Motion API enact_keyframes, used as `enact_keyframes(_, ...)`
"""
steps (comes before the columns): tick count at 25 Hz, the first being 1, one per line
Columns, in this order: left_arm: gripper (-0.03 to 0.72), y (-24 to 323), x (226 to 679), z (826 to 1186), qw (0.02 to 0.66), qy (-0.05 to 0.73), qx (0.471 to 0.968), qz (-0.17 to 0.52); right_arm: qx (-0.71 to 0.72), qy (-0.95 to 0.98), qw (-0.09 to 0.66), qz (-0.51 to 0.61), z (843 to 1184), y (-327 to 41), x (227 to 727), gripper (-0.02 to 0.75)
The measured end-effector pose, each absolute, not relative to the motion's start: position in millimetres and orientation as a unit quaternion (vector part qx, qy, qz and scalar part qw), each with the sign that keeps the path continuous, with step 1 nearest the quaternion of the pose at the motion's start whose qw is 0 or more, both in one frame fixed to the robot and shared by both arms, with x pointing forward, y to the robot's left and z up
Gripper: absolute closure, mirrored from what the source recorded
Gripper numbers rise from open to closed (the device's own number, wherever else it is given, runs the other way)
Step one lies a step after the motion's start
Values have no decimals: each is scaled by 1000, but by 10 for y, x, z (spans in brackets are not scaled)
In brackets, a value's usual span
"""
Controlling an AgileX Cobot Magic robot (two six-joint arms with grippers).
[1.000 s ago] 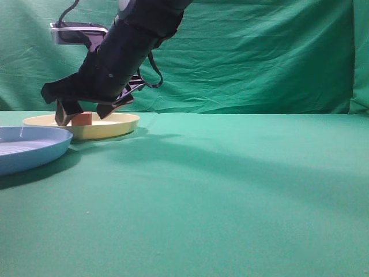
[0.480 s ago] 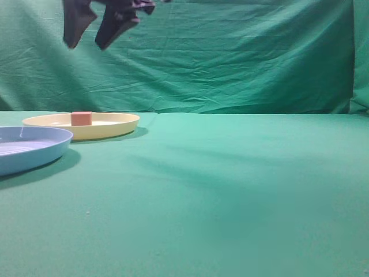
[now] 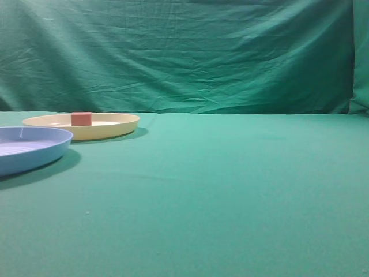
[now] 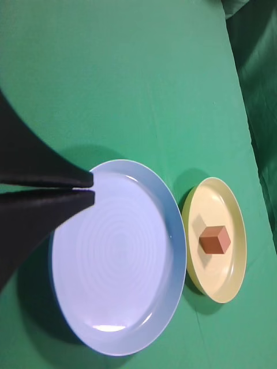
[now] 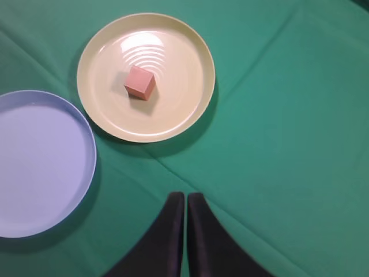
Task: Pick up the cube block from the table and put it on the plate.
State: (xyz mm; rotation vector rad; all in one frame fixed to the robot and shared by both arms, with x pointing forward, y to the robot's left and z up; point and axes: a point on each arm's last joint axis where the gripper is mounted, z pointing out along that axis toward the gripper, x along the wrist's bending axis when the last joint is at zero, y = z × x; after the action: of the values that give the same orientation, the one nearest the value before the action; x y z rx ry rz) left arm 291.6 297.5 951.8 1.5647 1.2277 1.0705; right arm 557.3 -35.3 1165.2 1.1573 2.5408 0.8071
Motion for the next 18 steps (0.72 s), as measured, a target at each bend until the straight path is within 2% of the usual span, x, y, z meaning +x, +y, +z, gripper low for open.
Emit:
enact_keyframes(2, 688, 2975, 2916, 9518, 427, 491, 626, 429, 391, 862, 129, 295, 11853, -453, 5442, 738)
enact_keyframes(5, 688, 2975, 2916, 9518, 427, 491, 626, 429, 390, 860, 135, 301, 11955, -616, 5250, 738)
enact_keyframes(18, 688, 2975, 2916, 9518, 427, 491, 626, 429, 393, 858, 141, 300, 11695, -1362, 4356, 738)
